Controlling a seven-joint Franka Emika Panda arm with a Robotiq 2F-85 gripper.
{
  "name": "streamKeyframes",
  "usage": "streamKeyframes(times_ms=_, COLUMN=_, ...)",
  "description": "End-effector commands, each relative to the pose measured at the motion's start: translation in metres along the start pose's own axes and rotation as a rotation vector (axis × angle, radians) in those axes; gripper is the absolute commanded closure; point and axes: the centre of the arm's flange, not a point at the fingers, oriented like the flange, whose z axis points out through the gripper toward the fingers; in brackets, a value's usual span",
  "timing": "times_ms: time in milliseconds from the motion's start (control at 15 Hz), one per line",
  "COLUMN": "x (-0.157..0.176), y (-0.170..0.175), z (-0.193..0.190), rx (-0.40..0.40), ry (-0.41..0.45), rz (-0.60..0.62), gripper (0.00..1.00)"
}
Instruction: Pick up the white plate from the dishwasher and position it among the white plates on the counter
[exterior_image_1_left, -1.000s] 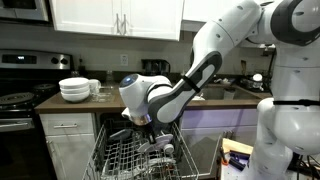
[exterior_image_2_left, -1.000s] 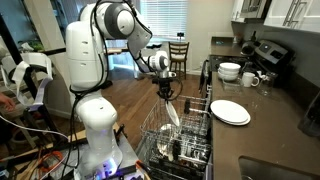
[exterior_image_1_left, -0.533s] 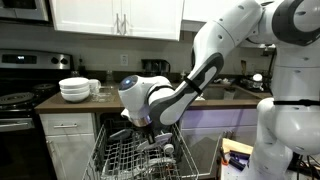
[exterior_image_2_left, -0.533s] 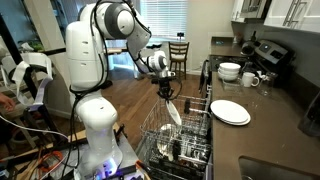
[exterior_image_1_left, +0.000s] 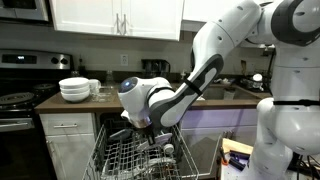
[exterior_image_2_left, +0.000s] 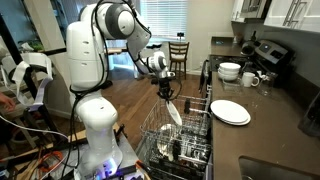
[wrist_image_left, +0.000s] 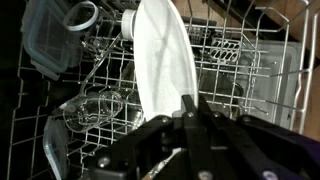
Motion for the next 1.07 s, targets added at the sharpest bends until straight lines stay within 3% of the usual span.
streamKeyframes(times_ms=0, x=-0.001, y=-0.001, z=-0.001, rx=-0.019, ry=0.0, rz=0.008, gripper=0.97)
streamKeyframes(times_ms=467, x=-0.003, y=0.003, z=0.0, rx=-0.074, ry=-0.001, rz=0.01, gripper=0.97)
streamKeyframes(times_ms=600, x=0.0, y=0.002, z=0.004, rx=-0.033, ry=-0.007, rz=-0.005, gripper=0.97)
streamKeyframes(times_ms=1000, x=0.001, y=0.0, z=0.01, rx=-0.027, ry=-0.017, rz=-0.01, gripper=0.94)
